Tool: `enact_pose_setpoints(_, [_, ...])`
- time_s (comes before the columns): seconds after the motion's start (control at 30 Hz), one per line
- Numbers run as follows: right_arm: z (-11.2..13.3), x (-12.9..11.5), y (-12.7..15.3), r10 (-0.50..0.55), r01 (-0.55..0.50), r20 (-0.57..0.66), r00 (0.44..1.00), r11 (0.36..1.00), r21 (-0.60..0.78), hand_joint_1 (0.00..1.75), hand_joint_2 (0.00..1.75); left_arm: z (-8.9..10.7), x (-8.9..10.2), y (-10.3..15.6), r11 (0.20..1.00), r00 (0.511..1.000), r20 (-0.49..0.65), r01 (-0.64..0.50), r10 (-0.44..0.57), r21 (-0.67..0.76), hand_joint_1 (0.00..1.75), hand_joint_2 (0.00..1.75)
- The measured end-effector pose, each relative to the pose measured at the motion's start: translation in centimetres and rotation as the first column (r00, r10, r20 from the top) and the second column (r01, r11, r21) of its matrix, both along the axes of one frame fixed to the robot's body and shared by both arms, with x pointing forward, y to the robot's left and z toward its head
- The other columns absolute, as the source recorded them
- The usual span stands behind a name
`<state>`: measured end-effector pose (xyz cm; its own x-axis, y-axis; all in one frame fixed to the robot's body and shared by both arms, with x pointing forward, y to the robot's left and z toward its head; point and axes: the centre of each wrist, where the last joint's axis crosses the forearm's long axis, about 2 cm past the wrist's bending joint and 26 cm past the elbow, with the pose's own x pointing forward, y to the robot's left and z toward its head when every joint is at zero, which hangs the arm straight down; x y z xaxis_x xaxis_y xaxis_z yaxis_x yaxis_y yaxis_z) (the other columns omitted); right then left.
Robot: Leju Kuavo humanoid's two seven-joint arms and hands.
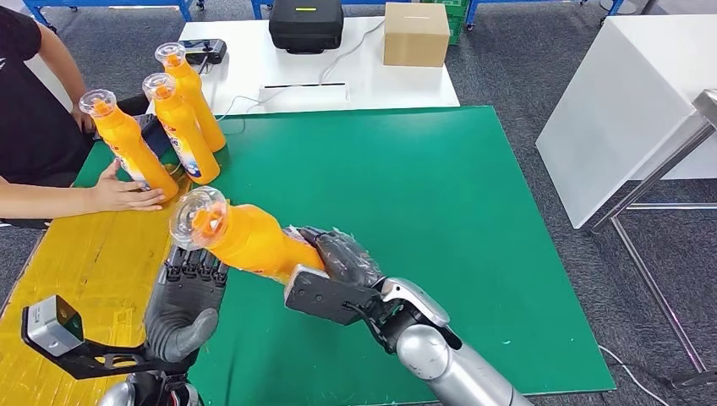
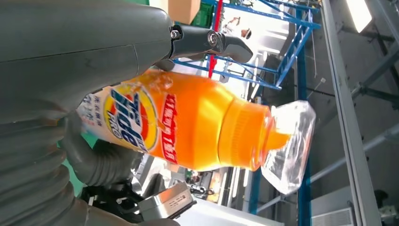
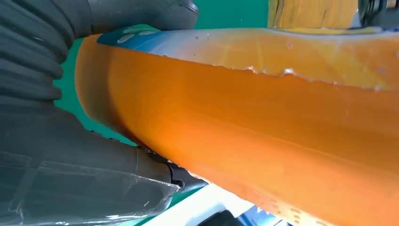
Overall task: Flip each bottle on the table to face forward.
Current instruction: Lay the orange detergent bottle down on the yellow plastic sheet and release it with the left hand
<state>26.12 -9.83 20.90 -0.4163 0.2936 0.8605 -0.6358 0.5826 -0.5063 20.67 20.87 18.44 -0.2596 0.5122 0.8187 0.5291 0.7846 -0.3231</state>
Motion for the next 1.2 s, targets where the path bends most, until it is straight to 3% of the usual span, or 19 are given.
enact_pose_setpoints(0.5, [1.1, -1.2, 1.8, 0.18, -0.174, 0.061, 0.982, 0.98, -0.096, 1.75, 1.75, -0.4, -0.1, 0.7, 0.994, 0.997, 0.06, 0.038, -0.045, 0.104, 0.0, 1.75])
enact_pose_setpoints(0.63, [1.3, -1.6, 2.1, 0.208, -0.2, 0.072, 0.975, 0.974, -0.107, 1.75, 1.75, -0.7, -0.1, 1.0, 0.986, 0.993, 0.089, 0.06, -0.075, 0.157, 1.31, 1.75])
enact_pose_setpoints(0.87, [1.4, -1.9, 2.2, 0.228, -0.218, 0.079, 0.97, 0.969, -0.114, 1.75, 1.75, -0.9, 0.1, 1.5, 0.978, 0.989, 0.109, 0.077, -0.099, 0.194, 1.31, 1.75])
enact_pose_setpoints(1.0, [1.4, -1.9, 2.3, 0.232, -0.222, 0.079, 0.97, 0.968, -0.116, 1.75, 1.75, -1.0, 0.2, 1.6, 0.976, 0.989, 0.11, 0.079, -0.103, 0.202, 1.75, 1.75])
enact_pose_setpoints(1.2, [1.3, -2.1, 2.3, 0.24, -0.23, 0.079, 0.967, 0.966, -0.12, 1.75, 1.75, -1.0, 0.3, 1.6, 0.974, 0.987, 0.116, 0.089, -0.115, 0.208, 1.75, 1.75])
